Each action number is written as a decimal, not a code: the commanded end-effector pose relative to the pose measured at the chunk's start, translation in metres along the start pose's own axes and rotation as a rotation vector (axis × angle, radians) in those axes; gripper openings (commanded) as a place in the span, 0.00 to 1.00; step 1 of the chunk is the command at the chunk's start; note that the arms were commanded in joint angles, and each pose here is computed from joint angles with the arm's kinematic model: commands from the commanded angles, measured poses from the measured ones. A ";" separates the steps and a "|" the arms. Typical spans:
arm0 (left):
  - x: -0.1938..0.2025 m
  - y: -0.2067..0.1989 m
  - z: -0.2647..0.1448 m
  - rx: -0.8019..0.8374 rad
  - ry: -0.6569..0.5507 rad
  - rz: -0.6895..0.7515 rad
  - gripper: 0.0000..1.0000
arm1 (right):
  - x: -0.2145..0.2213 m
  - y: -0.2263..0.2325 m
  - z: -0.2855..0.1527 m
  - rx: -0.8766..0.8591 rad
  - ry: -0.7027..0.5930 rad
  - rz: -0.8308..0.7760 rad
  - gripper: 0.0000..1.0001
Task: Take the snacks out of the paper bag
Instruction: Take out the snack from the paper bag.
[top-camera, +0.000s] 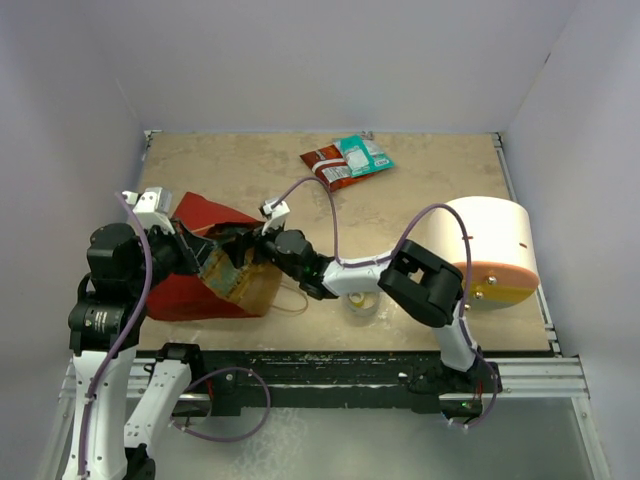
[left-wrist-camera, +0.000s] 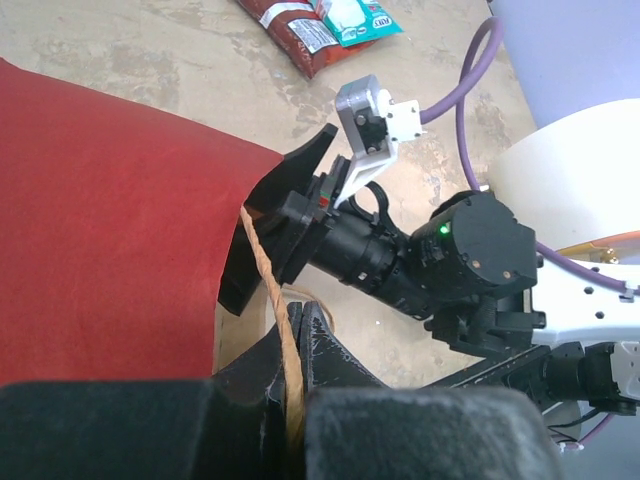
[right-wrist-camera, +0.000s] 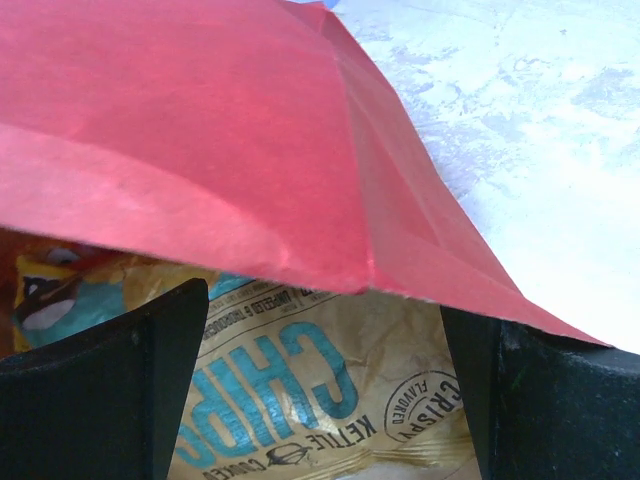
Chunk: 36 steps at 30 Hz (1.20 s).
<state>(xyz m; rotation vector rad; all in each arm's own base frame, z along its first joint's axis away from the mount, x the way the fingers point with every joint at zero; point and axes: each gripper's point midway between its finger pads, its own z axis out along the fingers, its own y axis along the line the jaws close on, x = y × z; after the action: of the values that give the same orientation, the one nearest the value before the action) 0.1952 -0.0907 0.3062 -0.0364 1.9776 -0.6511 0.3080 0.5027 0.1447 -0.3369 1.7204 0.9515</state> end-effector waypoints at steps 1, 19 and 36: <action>-0.025 -0.021 -0.013 0.072 -0.092 0.062 0.00 | -0.034 -0.008 0.019 0.033 -0.121 0.022 1.00; -0.024 -0.010 -0.003 0.020 -0.073 0.012 0.00 | 0.023 0.019 0.020 -0.168 0.025 0.059 0.63; -0.024 -0.014 0.005 0.052 -0.045 -0.013 0.00 | 0.071 0.037 -0.002 -0.083 0.167 0.614 0.81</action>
<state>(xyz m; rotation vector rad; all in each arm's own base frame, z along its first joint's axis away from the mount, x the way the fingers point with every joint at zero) 0.2045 -0.0907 0.3013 -0.0627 2.0077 -0.6554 0.2649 0.5227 0.0820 -0.0868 1.9894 1.3133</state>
